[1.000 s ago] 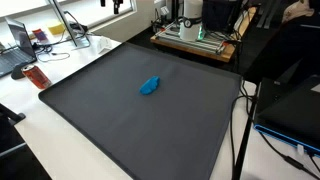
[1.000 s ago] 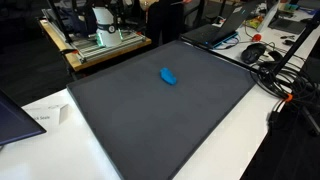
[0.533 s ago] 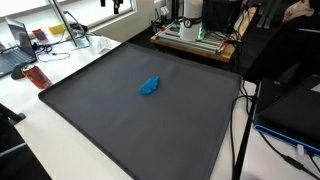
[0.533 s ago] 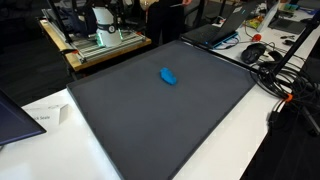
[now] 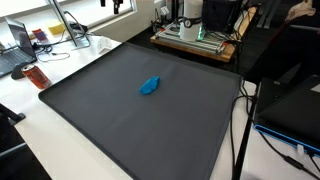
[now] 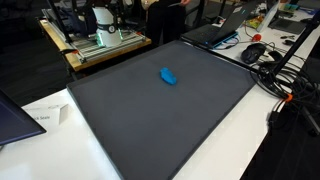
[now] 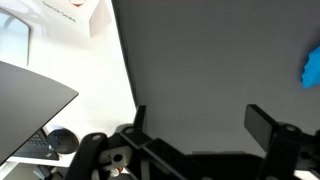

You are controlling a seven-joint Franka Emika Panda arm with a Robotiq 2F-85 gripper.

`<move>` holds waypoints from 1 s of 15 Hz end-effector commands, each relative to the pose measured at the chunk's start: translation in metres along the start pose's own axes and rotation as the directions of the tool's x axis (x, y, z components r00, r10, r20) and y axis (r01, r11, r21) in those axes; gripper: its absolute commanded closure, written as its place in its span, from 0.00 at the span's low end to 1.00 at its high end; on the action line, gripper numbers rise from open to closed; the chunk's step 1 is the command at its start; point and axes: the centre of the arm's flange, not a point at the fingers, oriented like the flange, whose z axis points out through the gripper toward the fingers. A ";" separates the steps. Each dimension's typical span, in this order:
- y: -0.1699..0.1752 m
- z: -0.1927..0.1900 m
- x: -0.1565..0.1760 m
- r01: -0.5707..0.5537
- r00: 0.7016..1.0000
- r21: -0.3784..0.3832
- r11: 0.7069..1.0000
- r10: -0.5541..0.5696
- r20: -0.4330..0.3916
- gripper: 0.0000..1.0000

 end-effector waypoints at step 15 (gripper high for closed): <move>-0.093 -0.063 -0.060 0.484 0.852 0.387 0.785 -0.524 -0.001 0.00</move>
